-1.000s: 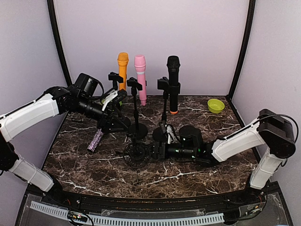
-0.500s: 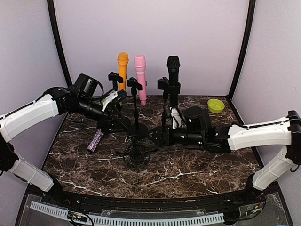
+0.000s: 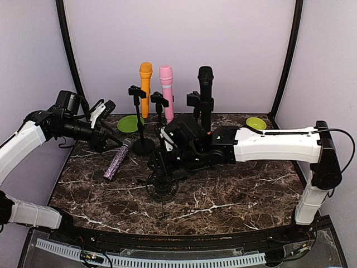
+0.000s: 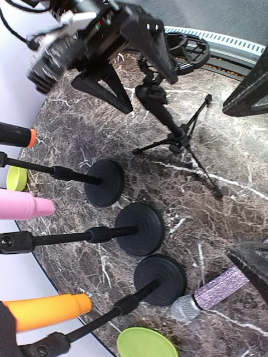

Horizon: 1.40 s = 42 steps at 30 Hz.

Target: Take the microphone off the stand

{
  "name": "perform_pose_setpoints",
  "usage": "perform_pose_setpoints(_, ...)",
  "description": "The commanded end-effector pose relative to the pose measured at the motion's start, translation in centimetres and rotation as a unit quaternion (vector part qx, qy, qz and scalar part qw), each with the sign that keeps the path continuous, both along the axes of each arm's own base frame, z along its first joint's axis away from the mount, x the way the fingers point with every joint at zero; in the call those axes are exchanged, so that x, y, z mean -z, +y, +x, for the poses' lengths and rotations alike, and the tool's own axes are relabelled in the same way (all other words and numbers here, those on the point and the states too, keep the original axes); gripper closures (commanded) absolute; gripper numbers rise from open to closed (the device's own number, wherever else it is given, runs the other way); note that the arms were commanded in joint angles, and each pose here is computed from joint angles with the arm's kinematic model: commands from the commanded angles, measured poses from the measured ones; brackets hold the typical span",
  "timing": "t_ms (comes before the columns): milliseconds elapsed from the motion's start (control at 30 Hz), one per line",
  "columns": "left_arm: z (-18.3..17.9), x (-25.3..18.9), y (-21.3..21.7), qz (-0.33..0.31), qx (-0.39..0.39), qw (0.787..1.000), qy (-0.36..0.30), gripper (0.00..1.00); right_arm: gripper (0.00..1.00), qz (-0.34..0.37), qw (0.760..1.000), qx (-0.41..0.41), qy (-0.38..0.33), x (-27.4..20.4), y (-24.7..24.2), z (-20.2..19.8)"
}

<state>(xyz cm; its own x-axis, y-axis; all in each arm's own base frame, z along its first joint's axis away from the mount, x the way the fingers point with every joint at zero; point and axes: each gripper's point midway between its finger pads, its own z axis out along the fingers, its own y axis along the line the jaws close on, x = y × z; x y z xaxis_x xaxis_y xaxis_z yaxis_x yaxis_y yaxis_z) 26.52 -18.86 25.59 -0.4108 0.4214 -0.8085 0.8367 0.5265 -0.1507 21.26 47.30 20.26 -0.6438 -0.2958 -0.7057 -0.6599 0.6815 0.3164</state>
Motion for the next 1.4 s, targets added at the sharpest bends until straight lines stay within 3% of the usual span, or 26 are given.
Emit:
perform_pose_setpoints(0, -1.5, 0.7, 1.0, 0.011, -0.001, 1.0, -0.004, 0.2, 0.29, -0.057, 0.998, -0.023, 0.001, -0.3, -0.2, -1.3)
perform_pose_setpoints(100, -1.6, 0.5, 1.1, 0.007, -0.006, 1.0, -0.009, 0.2, 0.32, -0.083, 0.996, -0.032, 0.0, 0.2, 0.2, -1.7)
perform_pose_setpoints(333, -1.6, -0.1, 1.1, -0.003, -0.013, 1.0, -0.014, 0.2, 0.52, -0.113, 0.993, -0.019, -0.007, 0.2, -0.3, -1.4)
perform_pose_setpoints(500, -1.5, -0.6, 0.9, -0.013, -0.012, 1.0, -0.016, 0.2, 0.47, -0.134, 0.991, -0.016, -0.005, 0.6, -1.5, -1.6)
perform_pose_setpoints(600, -1.5, -0.9, 0.7, -0.018, -0.013, 1.0, -0.015, 0.2, 0.49, -0.138, 0.99, -0.02, -0.003, 0.8, -1.5, -1.7)
perform_pose_setpoints(833, -1.3, 0.0, 1.3, 0.003, -0.022, 1.0, -0.015, 0.2, 0.9, -0.127, 0.992, -0.008, -0.023, -0.7, -1.7, -1.1)
perform_pose_setpoints(1133, -1.1, 0.6, 1.7, 0.019, -0.026, 0.999, -0.019, 0.2, 0.96, -0.132, 0.991, 0.014, -0.031, -2.7, -5.2, -1.4)
perform_pose_setpoints(1367, -1.0, 0.2, 1.8, 0.023, -0.026, 0.999, -0.027, 0.2, 1.0, -0.147, 0.986, 0.077, -0.02, -3.1, -12.4, -1.8)
